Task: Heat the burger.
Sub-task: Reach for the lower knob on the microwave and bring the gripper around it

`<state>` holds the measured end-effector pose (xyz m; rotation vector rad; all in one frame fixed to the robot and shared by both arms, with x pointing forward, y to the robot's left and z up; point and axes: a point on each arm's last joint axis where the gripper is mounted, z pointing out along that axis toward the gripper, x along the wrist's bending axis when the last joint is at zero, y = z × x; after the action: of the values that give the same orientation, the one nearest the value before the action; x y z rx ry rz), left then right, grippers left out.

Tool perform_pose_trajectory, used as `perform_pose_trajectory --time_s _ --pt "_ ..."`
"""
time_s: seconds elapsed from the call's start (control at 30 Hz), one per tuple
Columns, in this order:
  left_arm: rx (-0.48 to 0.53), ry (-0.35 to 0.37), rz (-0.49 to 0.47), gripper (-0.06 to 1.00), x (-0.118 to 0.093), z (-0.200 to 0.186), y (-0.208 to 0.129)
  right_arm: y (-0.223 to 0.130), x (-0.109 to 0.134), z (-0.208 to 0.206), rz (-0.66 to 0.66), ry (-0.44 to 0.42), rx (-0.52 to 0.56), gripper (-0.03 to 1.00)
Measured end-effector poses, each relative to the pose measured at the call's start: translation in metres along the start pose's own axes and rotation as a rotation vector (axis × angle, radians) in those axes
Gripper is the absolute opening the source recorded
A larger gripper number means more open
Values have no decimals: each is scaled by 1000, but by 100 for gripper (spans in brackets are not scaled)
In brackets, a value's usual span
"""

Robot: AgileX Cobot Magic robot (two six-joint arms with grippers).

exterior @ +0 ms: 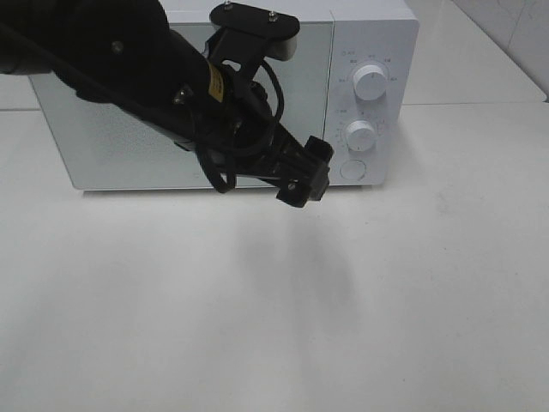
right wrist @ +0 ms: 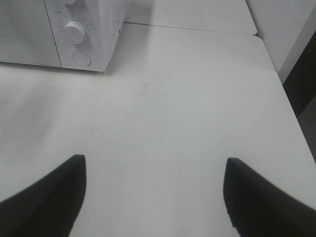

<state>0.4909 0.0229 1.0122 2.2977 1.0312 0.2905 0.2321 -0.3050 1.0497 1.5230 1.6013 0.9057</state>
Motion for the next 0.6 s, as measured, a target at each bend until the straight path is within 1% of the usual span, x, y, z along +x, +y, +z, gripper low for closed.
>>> perform_pose_trajectory --time_s 0.03,0.07,0.1,0.13,0.17,0.23,0.27,0.3,0.33,0.37,0.43,0.47,0.5,0.53,0.57,0.6 --pt "30 -1 -9 98 0 -5 -2 0 0 0 0 0 0 76" --pt "119 3 -26 98 0 -14 -9 0 0 0 0 0 0 76" --pt "119 3 -26 98 0 -14 -9 0 0 0 0 0 0 76" --pt "166 8 -28 98 1 -19 -13 0 0 0 0 0 0 76" --pt "166 8 -28 98 1 -19 -13 0 0 0 0 0 0 76" --pt "321 33 -41 98 4 -31 -26 0 0 0 0 0 0 76" --pt "321 33 -41 98 4 -31 -26 0 0 0 0 0 0 76" --pt "350 38 -55 98 6 -34 -29 0 0 0 0 0 0 76" --pt "373 56 -94 98 14 -39 -30 0 0 0 0 0 0 76" --pt "373 56 -94 98 14 -39 -30 0 0 0 0 0 0 76" --pt "361 86 -163 98 35 -54 -28 0 0 0 0 0 0 76" --pt "361 86 -163 98 35 -54 -28 0 0 0 0 0 0 76" --pt "349 113 -214 98 52 -66 -27 0 0 0 0 0 0 76" --pt "349 113 -214 98 52 -66 -27 0 0 0 0 0 0 76" --pt "343 128 -246 98 63 -74 -28 0 0 0 0 0 0 76" --pt "347 157 -300 98 81 -88 -31 0 0 0 0 0 0 76"
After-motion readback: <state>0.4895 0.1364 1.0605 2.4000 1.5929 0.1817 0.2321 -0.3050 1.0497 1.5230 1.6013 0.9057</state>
